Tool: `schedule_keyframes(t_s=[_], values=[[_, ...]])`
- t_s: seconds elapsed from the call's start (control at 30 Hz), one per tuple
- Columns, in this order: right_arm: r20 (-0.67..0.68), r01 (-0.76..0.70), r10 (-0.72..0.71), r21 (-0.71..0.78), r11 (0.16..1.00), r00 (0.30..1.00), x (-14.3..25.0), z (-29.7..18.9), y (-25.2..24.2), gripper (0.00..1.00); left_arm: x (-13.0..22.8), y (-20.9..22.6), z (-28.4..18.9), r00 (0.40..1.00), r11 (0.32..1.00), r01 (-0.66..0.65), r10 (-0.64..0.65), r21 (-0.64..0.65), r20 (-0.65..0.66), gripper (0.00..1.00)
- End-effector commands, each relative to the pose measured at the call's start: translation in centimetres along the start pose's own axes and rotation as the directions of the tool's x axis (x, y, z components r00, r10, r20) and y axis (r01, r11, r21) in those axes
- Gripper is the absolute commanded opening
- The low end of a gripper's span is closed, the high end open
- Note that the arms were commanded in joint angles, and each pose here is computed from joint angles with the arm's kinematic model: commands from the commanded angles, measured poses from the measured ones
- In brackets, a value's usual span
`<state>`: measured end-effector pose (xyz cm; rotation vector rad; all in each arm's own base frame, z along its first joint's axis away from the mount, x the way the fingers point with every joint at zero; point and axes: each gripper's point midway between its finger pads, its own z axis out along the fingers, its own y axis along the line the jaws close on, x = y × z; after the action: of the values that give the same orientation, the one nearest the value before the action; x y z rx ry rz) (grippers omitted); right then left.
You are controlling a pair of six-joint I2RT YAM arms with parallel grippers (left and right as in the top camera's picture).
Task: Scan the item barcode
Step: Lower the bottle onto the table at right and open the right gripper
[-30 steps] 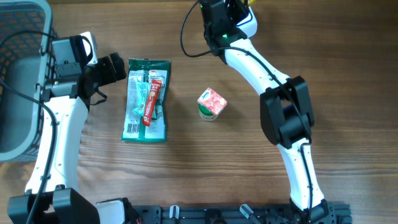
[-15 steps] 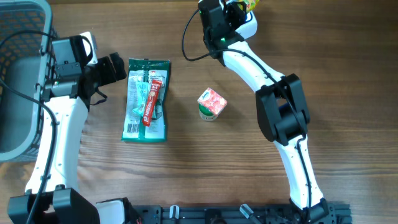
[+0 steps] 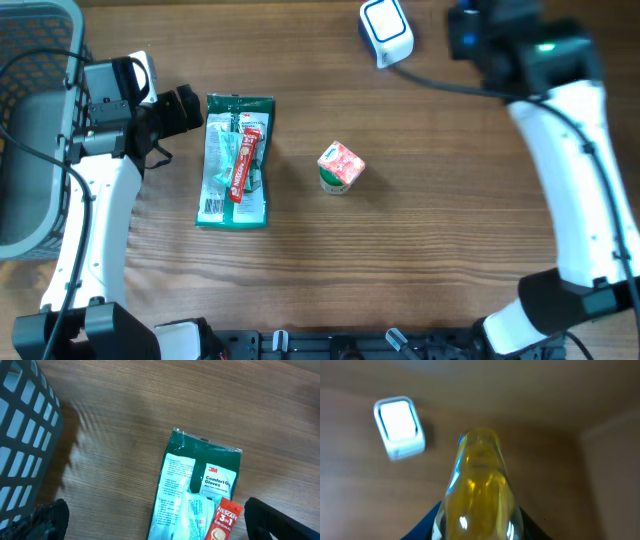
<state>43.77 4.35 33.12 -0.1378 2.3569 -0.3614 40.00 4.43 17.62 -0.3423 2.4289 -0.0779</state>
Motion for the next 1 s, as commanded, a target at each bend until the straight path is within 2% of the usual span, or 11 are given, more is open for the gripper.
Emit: schedule_keyframes(t_s=[0.0, 0.1, 0.33, 0.5, 0.73, 0.77, 0.83, 0.87, 0.97], values=[[-0.252, -0.185, 0.115, -0.275, 0.943, 0.961, 5.4, 3.2, 2.6, 0.10, -0.9, -0.2, -0.8, 0.999, 1.000, -0.015, 0.015, 0.011, 0.031, 1.00], [-0.387, -0.249, 0.128, -0.281, 0.927, 0.913, 10.1, 6.3, 1.5, 0.10, -0.9, -0.2, -0.8, 0.999, 1.000, -0.015, 0.015, 0.010, 0.031, 1.00], [-0.525, -0.258, 0.118, -0.201, 0.945, 0.843, 18.4, 11.3, -0.3, 0.11, -0.9, -0.2, -0.8, 0.999, 1.000, -0.015, 0.015, 0.011, 0.031, 1.00], [-0.567, -0.245, 0.093, -0.198, 0.949, 0.819, 20.1, 11.1, -0.2, 0.12, -0.9, -0.2, -0.8, 0.999, 1.000, -0.015, 0.015, 0.010, 0.031, 1.00], [-0.618, -0.223, 0.075, -0.166, 0.961, 0.782, 21.9, 10.7, -0.6, 0.19, -0.9, -0.2, -0.8, 0.999, 1.000, -0.015, 0.015, 0.010, 0.031, 1.00], [-0.623, -0.223, 0.073, -0.167, 0.960, 0.779, 22.1, 10.7, -0.5, 0.29, -0.9, -0.2, -0.8, 0.999, 1.000, -0.015, 0.015, 0.010, 0.031, 1.00], [-0.626, -0.223, 0.072, -0.166, 0.960, 0.777, 22.2, 10.7, -0.5, 0.41, -0.9, -0.2, -0.8, 0.999, 1.000, -0.015, 0.015, 0.011, 0.031, 1.00], [-0.626, -0.223, 0.072, -0.166, 0.960, 0.777, 22.2, 10.7, -0.5, 0.52, -0.9, -0.2, -0.8, 0.999, 1.000, -0.015, 0.015, 0.011, 0.031, 1.00], [-0.625, -0.224, 0.073, -0.166, 0.960, 0.777, 22.2, 10.7, -0.5, 0.65, -0.9, -0.2, -0.8, 0.999, 1.000, -0.015, 0.015, 0.010, 0.031, 1.00]])
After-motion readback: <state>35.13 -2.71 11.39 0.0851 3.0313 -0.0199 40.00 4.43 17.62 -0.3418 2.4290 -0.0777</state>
